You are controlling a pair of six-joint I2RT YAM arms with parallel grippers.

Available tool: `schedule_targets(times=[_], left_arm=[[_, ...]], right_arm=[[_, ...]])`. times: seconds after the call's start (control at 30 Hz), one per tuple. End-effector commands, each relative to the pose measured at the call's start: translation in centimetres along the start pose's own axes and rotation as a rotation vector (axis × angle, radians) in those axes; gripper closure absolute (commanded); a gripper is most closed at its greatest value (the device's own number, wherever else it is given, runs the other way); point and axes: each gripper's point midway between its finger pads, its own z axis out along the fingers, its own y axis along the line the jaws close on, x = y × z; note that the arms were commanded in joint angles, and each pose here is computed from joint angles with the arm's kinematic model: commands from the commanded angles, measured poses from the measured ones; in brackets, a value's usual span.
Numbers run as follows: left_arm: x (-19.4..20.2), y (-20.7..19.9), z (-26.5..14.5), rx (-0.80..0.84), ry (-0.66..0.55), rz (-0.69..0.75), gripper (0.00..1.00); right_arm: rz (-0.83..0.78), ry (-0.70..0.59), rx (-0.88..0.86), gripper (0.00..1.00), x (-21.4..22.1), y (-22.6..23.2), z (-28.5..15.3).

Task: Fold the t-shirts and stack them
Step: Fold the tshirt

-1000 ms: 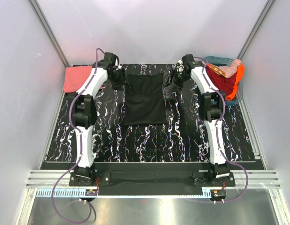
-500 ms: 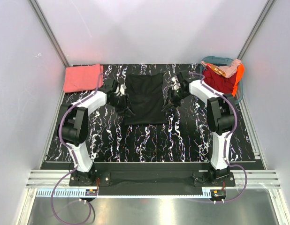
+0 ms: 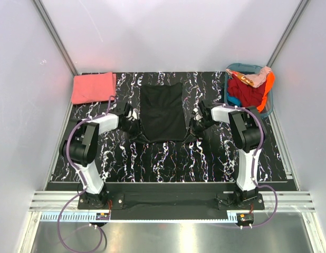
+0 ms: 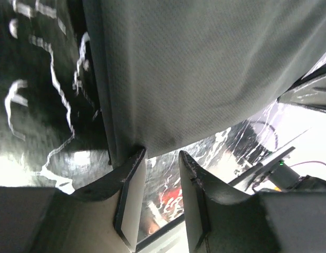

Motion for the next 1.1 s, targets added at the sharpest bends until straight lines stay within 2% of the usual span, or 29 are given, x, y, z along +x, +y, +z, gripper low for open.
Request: schedule_targets(times=[0.0,0.23,0.33,0.4,0.43,0.53,0.63,0.73,0.9,1.07], left_arm=[[1.1,1.6,-0.3,-0.055,-0.030,0.033,0.62],[5.8,3.4,-0.8,-0.070,0.011,0.036,0.62],[6.8,3.1,-2.1,-0.069,-0.017,0.063,0.58],[6.9,2.1,-3.6,-0.054,-0.056,0.078,0.52],[6.7,1.7,-4.3,-0.047,-0.078,0.083,0.50],[6.2,0.3,-6.6,-0.037,-0.161,0.085,0.39],[6.1,-0.4,-8.2,-0.035,-0.220,0.063,0.34],[6.6,0.6,-8.5,-0.082,-0.238,-0.003,0.34],[8.7,2.7,-6.5,-0.077,-0.194,-0.128,0.34],[9.0,2.9,-6.2,-0.038,-0.222,-0.176,0.34]], right_arm=[[-0.034,-0.058,0.009,0.92,0.2,-0.3,-0.5],[0.000,-0.034,0.047,0.92,4.8,-3.0,-0.7],[-0.019,-0.065,0.028,0.90,5.6,-2.0,-1.9],[-0.046,-0.108,0.011,0.79,5.5,-0.9,-3.0],[-0.046,-0.121,0.013,0.62,5.4,-0.8,-3.2],[-0.048,-0.142,-0.003,0.49,4.7,-0.1,-3.4],[-0.024,-0.111,-0.033,0.46,4.4,0.4,-2.6],[-0.009,-0.101,-0.017,0.45,4.4,0.2,-1.7],[0.020,-0.111,-0.017,0.41,4.4,-0.1,-0.2],[0.039,-0.098,0.023,0.43,4.4,0.2,1.5]])
